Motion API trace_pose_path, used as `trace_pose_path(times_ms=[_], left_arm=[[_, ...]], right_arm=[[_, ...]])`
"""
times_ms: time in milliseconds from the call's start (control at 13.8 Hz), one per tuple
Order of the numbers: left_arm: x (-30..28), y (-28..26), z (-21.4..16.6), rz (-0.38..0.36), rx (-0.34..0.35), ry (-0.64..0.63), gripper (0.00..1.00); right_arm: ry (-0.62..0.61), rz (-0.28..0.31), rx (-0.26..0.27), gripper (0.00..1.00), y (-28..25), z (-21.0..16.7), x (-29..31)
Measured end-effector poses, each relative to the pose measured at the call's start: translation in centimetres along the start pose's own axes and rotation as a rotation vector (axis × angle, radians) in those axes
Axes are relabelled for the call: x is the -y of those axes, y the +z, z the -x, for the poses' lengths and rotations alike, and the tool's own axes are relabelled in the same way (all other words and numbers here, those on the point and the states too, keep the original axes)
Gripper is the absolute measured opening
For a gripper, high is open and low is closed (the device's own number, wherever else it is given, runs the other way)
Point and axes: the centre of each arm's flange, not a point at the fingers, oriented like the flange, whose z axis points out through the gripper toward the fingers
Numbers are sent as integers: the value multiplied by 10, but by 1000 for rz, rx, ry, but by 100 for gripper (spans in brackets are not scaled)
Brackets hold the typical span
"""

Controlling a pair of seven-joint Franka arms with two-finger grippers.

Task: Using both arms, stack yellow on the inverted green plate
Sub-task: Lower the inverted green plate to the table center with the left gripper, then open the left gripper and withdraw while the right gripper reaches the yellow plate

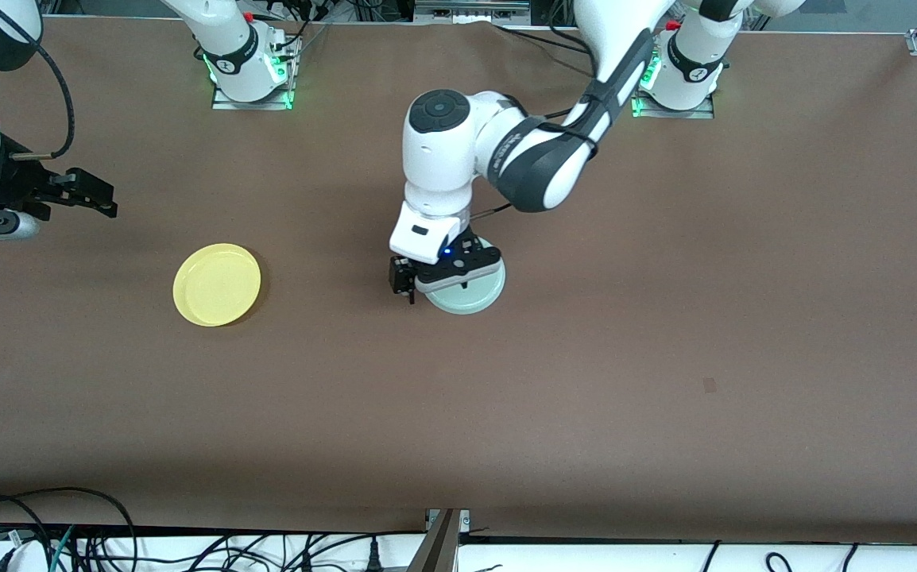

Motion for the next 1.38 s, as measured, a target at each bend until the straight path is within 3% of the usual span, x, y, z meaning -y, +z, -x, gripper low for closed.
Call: trace_pose_path(times_ms=[508,944,1234,1380], left_arm=[[56,-86,-81,-29,139,33,100],[119,-179,-131,-63,183,55,100],[148,-233,-131,-90,207,141,100],[179,-252,-155,-90,209,204,100]], right_arm=[[15,-81,120,100,12,12,3],[139,-101,193,100,68,-8,-63],[159,-89,147,100,133,-49,-75],[156,-83,145,100,174,-66,-73]])
